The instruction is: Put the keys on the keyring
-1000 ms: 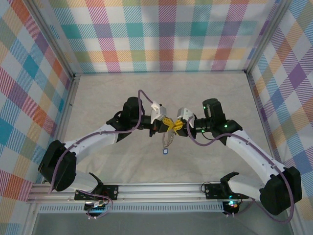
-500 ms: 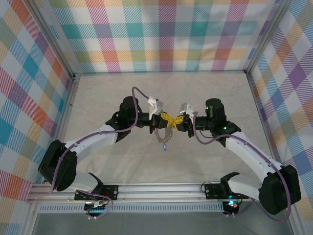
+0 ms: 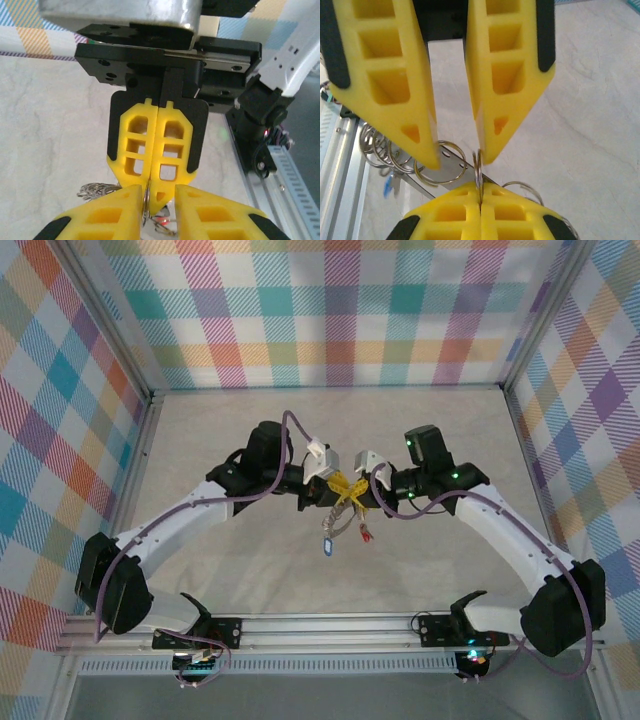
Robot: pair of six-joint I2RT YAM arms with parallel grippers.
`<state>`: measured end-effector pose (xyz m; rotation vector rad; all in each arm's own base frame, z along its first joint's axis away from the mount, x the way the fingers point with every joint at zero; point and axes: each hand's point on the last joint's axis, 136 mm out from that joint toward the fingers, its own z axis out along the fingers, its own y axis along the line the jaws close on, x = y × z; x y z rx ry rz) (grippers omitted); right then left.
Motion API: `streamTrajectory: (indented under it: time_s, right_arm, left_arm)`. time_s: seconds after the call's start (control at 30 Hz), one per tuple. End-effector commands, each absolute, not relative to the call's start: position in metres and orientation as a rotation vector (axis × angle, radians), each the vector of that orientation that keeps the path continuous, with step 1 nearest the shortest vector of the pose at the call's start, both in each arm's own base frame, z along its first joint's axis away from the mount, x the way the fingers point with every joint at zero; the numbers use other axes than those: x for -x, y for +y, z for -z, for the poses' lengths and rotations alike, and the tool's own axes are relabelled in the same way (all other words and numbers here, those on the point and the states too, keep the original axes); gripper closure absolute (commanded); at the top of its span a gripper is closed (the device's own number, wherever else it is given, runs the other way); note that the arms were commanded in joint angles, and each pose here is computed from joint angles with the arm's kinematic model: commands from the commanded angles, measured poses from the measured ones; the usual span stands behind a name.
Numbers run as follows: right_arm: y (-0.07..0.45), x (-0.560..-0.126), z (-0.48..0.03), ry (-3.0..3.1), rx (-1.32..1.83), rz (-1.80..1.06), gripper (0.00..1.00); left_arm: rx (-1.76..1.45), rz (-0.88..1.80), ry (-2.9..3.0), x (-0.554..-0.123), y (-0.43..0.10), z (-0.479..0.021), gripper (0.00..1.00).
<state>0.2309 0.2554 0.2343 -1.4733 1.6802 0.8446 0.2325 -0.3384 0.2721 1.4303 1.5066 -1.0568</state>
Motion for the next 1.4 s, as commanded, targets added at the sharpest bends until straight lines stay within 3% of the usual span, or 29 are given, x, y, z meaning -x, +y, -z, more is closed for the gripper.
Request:
streamTrajectory:
  time_s: [0.0,0.5,1.37]
  right_arm:
    - [0.247,-0.227,-0.228,1.686,1.576,-0.772,1.00]
    - [0.262,-0.232,-0.231,1.640,1.629,-0.759,1.00]
    - [0.272,-0.225,-0.222,1.648,1.658,-0.780,1.00]
  left_arm:
    - [-1.573,1.060,1.562,-0.217,-0.328,-0.254,0.76]
    - [-1.581,0.988,1.564,-0.230,-0.334,-0.253,0.72]
    - [-1.554,0.806,1.567,-0.240,-0.325,-0.243,0.74]
